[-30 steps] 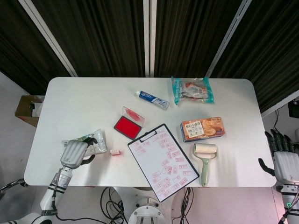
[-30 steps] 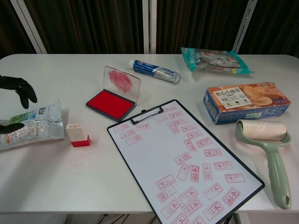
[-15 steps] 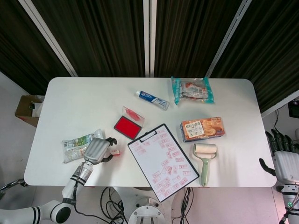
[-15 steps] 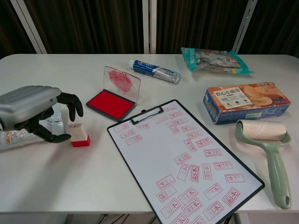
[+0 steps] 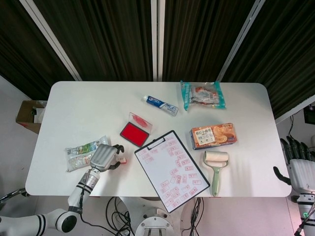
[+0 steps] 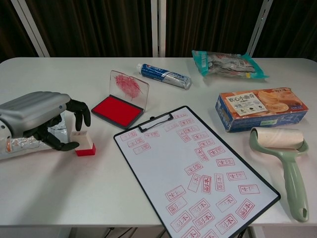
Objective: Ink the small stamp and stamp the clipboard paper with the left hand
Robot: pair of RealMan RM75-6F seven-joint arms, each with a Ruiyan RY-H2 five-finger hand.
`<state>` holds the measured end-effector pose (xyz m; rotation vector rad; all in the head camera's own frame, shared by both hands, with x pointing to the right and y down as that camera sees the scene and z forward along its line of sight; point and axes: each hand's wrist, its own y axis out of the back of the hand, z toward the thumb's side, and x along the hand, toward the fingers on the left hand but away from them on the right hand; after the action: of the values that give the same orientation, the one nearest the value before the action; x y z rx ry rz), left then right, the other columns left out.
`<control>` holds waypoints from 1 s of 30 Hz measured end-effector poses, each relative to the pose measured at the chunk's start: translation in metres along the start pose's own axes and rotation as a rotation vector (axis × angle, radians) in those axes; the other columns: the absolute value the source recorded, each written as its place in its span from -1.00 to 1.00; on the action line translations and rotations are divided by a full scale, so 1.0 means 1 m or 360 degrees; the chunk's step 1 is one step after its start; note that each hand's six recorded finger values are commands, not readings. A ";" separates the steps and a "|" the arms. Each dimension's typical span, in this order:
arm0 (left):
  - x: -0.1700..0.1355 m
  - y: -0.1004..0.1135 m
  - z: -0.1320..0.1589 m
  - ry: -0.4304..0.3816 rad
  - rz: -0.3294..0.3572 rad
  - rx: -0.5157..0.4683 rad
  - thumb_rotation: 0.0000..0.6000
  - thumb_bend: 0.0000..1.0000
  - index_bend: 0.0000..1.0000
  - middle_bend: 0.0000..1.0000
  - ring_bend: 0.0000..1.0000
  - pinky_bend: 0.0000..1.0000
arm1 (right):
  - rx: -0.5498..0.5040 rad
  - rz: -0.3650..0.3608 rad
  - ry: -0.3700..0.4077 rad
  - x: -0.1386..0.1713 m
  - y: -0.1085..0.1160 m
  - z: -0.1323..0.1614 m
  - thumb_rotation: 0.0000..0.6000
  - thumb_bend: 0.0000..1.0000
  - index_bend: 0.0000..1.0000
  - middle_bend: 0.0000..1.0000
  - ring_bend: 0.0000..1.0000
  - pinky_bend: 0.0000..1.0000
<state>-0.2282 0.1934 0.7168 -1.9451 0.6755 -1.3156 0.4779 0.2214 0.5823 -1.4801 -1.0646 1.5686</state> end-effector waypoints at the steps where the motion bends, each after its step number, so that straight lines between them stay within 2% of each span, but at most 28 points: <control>1: 0.000 0.000 0.000 0.0000 0.0002 0.0001 1.00 -0.50 -0.16 -0.04 1.00 1.00 | 0.0000 0.0002 -0.0001 0.000 0.000 0.000 1.00 -0.60 -1.00 -1.00 -1.00 -1.00; 14: 0.002 0.003 -0.003 0.0012 0.0030 -0.0005 1.00 -0.44 -0.13 -0.01 1.00 1.00 | 0.0002 0.0016 -0.0020 0.001 -0.004 -0.004 1.00 -0.60 -1.00 -1.00 -1.00 -1.00; 30: 0.001 -0.001 0.004 -0.0049 0.0014 0.0016 1.00 -0.38 -0.04 0.05 1.00 1.00 | -0.0001 0.0035 -0.0032 0.001 -0.008 -0.006 1.00 -0.60 -1.00 -1.00 -1.00 -1.00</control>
<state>-0.2238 0.1944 0.7174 -1.9483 0.6606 -1.2785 0.4838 0.2260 0.5896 -1.4841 -1.0637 1.6014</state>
